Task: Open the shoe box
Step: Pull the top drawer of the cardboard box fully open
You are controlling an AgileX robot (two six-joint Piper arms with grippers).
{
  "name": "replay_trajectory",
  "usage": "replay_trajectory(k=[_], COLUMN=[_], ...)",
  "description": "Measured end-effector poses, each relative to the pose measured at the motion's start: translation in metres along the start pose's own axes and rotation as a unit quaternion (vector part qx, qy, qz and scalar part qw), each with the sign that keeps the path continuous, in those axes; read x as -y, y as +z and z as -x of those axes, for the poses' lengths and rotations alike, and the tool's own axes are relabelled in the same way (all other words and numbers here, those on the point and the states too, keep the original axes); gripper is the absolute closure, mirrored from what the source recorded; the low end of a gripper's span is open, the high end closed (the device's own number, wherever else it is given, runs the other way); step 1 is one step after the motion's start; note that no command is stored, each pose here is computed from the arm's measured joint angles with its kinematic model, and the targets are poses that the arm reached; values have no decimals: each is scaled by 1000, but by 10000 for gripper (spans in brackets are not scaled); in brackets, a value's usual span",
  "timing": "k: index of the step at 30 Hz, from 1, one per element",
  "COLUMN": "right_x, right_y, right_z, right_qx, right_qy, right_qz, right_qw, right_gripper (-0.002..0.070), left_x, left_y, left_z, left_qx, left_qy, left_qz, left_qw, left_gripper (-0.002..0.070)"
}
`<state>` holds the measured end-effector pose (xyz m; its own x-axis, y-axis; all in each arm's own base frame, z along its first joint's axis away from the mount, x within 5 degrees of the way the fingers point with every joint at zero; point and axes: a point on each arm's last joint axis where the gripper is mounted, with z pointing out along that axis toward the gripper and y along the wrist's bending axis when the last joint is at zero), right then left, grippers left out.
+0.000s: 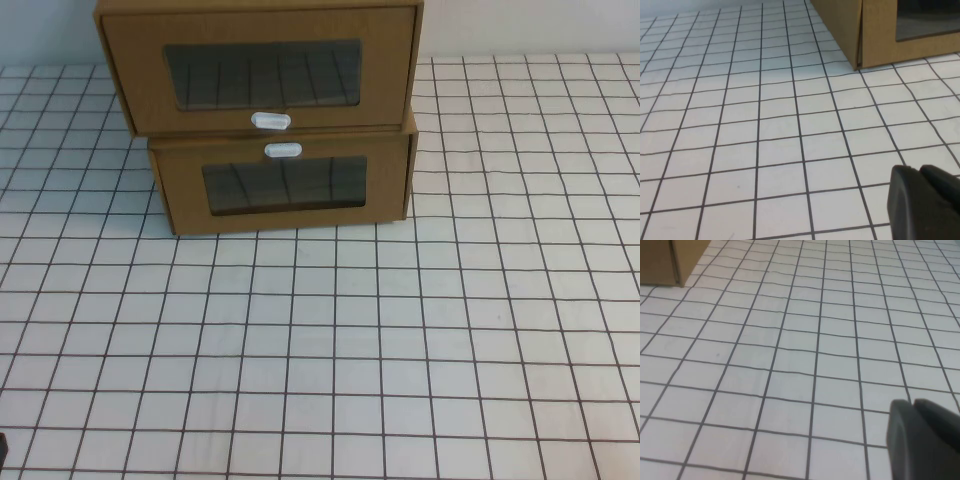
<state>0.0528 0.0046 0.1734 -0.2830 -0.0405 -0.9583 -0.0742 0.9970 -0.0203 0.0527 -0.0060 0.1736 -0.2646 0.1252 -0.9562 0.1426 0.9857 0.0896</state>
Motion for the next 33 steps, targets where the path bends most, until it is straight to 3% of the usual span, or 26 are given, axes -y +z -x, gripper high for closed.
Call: replay_trajectory(k=[15, 33], right_x=[0, 0], right_y=[0, 0], right_z=[0, 0], right_qx=[0, 0], right_qy=[0, 0], right_qz=[0, 0], right_qw=[1000, 1000], right_gripper=[689, 689], left_x=[0, 0], left_y=[0, 0], left_z=[0, 2], left_qx=[1, 12], left_qy=[1, -42], left_qz=[0, 0], left_qw=[1000, 999], left_gripper=[677, 677])
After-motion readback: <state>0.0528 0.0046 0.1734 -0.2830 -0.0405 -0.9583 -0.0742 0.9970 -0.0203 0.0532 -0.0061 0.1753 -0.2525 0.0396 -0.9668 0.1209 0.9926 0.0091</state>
